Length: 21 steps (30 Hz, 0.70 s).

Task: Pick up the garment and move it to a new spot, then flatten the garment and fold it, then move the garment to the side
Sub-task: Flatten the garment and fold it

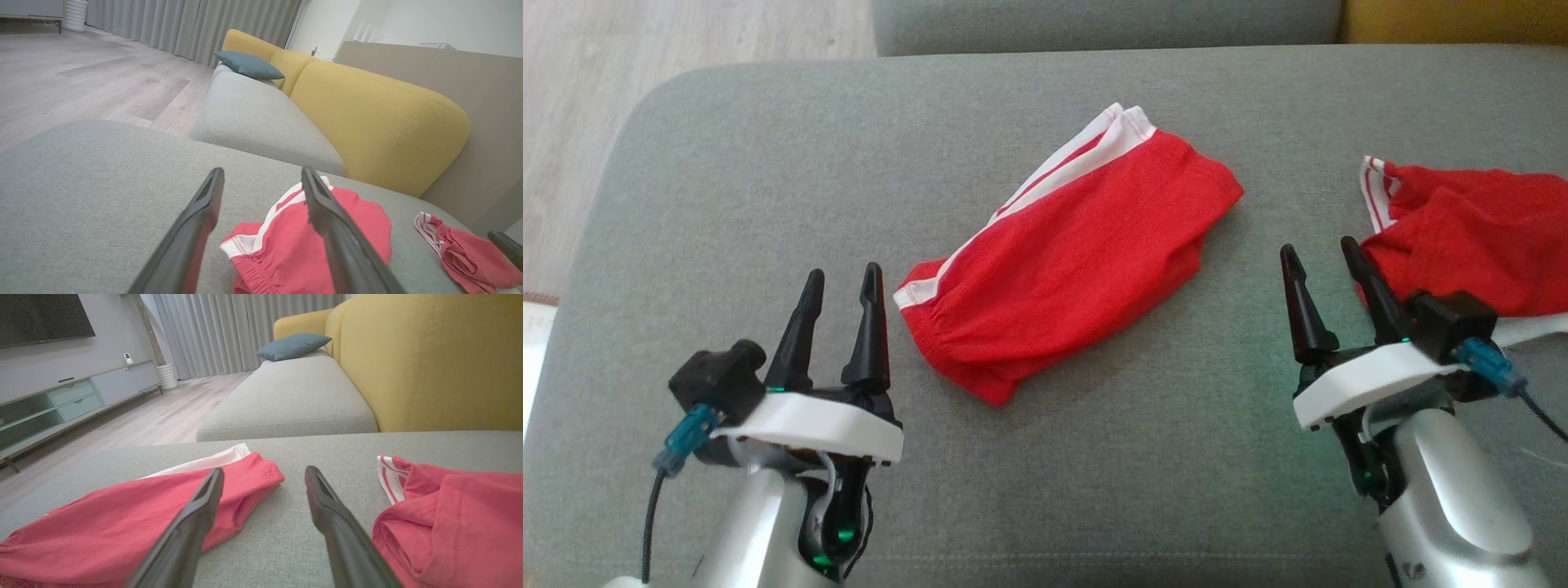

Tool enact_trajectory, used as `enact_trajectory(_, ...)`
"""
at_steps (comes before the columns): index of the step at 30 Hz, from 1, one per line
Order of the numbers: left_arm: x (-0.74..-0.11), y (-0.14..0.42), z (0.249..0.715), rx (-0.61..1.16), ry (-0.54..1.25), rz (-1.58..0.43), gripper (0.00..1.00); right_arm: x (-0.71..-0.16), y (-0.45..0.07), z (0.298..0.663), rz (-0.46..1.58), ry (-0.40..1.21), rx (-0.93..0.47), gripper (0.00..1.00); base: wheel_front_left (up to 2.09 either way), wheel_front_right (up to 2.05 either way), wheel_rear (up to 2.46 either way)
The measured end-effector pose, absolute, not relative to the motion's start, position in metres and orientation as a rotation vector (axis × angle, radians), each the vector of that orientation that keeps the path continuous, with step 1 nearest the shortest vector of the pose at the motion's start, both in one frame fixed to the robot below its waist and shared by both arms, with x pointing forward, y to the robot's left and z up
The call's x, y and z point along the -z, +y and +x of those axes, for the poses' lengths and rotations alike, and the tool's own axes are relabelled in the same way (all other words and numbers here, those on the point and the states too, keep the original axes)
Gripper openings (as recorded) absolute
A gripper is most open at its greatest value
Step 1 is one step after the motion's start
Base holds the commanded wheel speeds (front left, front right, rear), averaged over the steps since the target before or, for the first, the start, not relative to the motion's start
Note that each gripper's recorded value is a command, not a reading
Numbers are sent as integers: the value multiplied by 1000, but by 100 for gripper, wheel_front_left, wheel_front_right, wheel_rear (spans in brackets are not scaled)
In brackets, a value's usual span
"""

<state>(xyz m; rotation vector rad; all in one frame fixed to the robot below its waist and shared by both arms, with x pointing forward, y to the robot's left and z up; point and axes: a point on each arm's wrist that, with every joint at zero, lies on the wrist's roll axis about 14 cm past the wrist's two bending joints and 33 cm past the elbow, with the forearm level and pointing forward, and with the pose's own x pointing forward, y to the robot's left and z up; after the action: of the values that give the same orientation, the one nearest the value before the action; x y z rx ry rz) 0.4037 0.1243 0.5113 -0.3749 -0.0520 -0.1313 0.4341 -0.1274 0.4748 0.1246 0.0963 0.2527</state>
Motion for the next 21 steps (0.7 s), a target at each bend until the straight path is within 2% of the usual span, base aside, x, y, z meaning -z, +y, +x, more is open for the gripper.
enact_trajectory(7, -507, 131, 402, 122, -50, -362, 100, -469, -117, 444, 207, 175, -246, 100, 0, 0, 0)
enact_trajectory(14, -493, 149, 400, 68, -16, -354, 100, -436, -103, 455, 379, 364, -236, 100, 0, 0, 0)
enact_trajectory(21, -489, 171, 397, 5, -13, -343, 100, -414, -92, 485, 556, 498, -206, 100, 0, 0, 0)
